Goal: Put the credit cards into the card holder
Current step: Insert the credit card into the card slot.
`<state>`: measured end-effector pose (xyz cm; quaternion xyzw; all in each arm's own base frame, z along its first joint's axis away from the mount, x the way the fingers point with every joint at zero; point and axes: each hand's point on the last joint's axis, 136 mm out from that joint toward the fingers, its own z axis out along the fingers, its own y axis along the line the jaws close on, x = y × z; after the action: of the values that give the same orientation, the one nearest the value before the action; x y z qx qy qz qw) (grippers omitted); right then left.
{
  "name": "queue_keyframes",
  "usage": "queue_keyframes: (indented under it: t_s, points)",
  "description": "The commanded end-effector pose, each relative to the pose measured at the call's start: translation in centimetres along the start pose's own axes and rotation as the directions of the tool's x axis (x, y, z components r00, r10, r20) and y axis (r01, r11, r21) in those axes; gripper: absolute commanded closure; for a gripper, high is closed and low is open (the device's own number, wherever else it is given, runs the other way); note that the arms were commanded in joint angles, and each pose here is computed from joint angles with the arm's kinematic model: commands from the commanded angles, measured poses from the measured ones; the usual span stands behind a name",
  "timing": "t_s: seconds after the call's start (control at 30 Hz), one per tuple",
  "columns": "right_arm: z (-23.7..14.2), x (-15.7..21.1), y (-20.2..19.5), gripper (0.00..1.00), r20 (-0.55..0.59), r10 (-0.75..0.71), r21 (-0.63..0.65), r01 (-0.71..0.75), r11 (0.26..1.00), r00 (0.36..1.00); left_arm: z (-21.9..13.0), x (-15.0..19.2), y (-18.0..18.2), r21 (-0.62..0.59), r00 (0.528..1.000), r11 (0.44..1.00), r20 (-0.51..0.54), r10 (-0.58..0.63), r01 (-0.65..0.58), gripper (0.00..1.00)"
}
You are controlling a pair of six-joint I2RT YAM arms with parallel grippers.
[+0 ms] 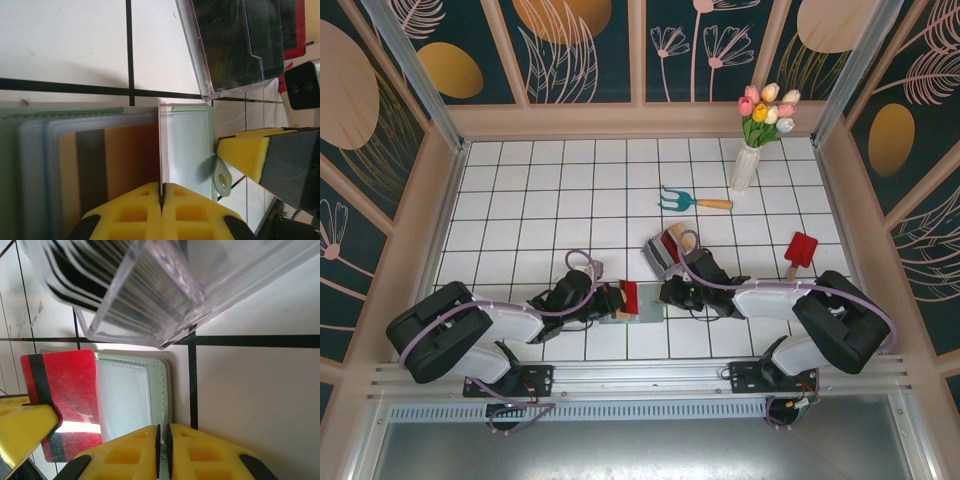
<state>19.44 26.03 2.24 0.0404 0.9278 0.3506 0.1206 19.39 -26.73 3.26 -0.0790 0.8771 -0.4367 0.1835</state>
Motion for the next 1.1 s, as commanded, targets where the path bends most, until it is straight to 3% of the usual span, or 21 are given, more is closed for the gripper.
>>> queue_keyframes:
  t_s: [0.0, 0.27, 0.37, 0.47, 0.57, 0.77, 1.07]
  points:
    - [0.4, 0.9, 0.1, 0.86, -0.029, 0.007, -0.011, -0.007, 1.000, 1.000, 0.2, 0.5, -1.1, 0.059, 0.999, 0.997, -0.028, -0.039, 0.040, 0.98]
    - [0.3, 0.8, -0.1, 0.87, -0.021, 0.010, 0.007, -0.010, 1.000, 1.000, 0.2, 1.0, -0.3, 0.006, 0.998, 0.999, -0.047, -0.037, 0.038, 0.97]
    - [0.3, 0.8, -0.1, 0.87, -0.020, 0.011, 0.007, -0.011, 1.000, 1.000, 0.2, 1.2, -0.7, 0.038, 0.998, 0.998, -0.052, -0.039, 0.041, 0.96]
    - [0.4, 0.8, -0.1, 0.87, -0.021, 0.012, 0.014, -0.012, 1.000, 1.000, 0.8, 2.0, -0.9, 0.038, 0.992, 0.997, -0.108, -0.063, 0.067, 0.97]
    - [0.3, 0.7, -0.3, 0.87, -0.012, 0.012, 0.023, -0.012, 1.000, 1.000, 0.7, 2.5, 0.7, -0.035, 0.986, 0.992, -0.113, -0.126, 0.123, 0.97]
    - [0.2, 0.6, -0.3, 0.87, -0.009, 0.011, 0.033, -0.010, 0.999, 1.000, -0.4, 2.5, 1.9, -0.104, 0.987, 0.986, -0.089, -0.136, 0.127, 0.96]
    - [0.5, 0.7, -0.2, 0.87, -0.016, 0.009, 0.030, -0.008, 1.000, 1.000, 0.0, 2.3, 0.9, -0.062, 0.986, 0.989, -0.093, -0.137, 0.131, 0.95]
